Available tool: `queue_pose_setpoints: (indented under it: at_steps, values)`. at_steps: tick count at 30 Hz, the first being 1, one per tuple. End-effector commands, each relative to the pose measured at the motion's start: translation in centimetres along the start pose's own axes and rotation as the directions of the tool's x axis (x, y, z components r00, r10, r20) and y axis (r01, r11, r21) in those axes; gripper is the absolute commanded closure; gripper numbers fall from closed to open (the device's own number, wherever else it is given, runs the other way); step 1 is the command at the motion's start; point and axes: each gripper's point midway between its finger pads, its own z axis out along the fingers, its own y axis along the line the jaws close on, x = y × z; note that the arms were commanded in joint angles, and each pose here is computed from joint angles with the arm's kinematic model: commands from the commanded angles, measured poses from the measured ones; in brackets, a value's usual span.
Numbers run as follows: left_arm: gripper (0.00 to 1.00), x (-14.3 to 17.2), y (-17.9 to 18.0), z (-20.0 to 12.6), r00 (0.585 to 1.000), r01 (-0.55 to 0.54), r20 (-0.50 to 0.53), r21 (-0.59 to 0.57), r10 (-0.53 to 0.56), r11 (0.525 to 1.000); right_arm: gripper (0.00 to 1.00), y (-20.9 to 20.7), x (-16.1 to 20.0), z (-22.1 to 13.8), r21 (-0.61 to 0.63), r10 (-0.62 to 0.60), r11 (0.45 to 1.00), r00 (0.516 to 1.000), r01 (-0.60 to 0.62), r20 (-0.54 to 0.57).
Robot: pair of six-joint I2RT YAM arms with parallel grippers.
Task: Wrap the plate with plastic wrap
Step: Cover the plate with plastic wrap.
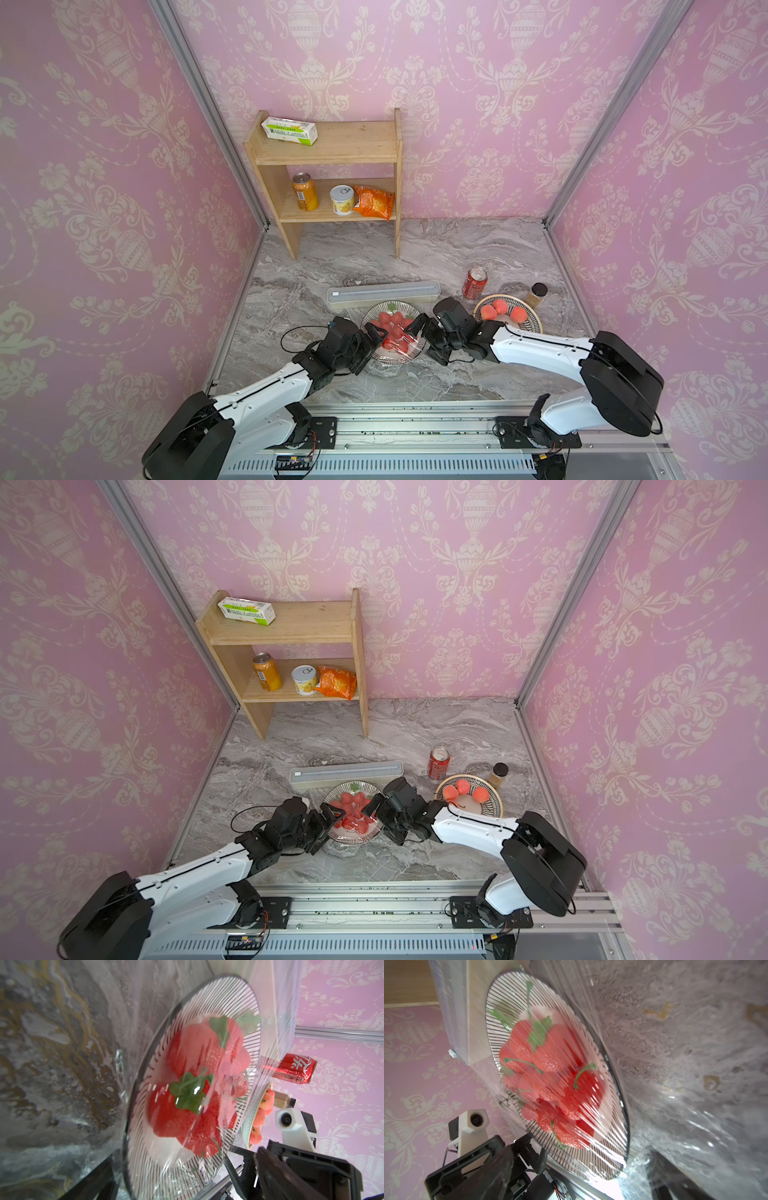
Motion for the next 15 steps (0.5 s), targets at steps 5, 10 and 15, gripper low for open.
queue_pose_setpoints:
  at_steps: [5, 10, 15]
  values:
    - [0.01, -1.6, 0.2, 0.5, 0.998, -0.032, 0.048, -0.001, 0.032, 0.999, 0.00, 1.4, -1.3, 0.6, -0.014, -0.054, 0.998, 0.998, 0.054, 0.014]
    - [0.01, -2.0, 0.0, 0.9, 0.998, -0.034, 0.051, 0.008, 0.033, 0.999, 0.00, 1.7, -1.6, 1.3, -0.012, -0.067, 0.998, 0.998, 0.067, 0.010]
    - [0.01, -2.4, -0.6, 1.2, 0.997, -0.053, 0.052, 0.015, 0.052, 0.998, 0.00, 1.9, -2.2, 1.7, 0.008, -0.102, 0.995, 0.995, 0.102, 0.016]
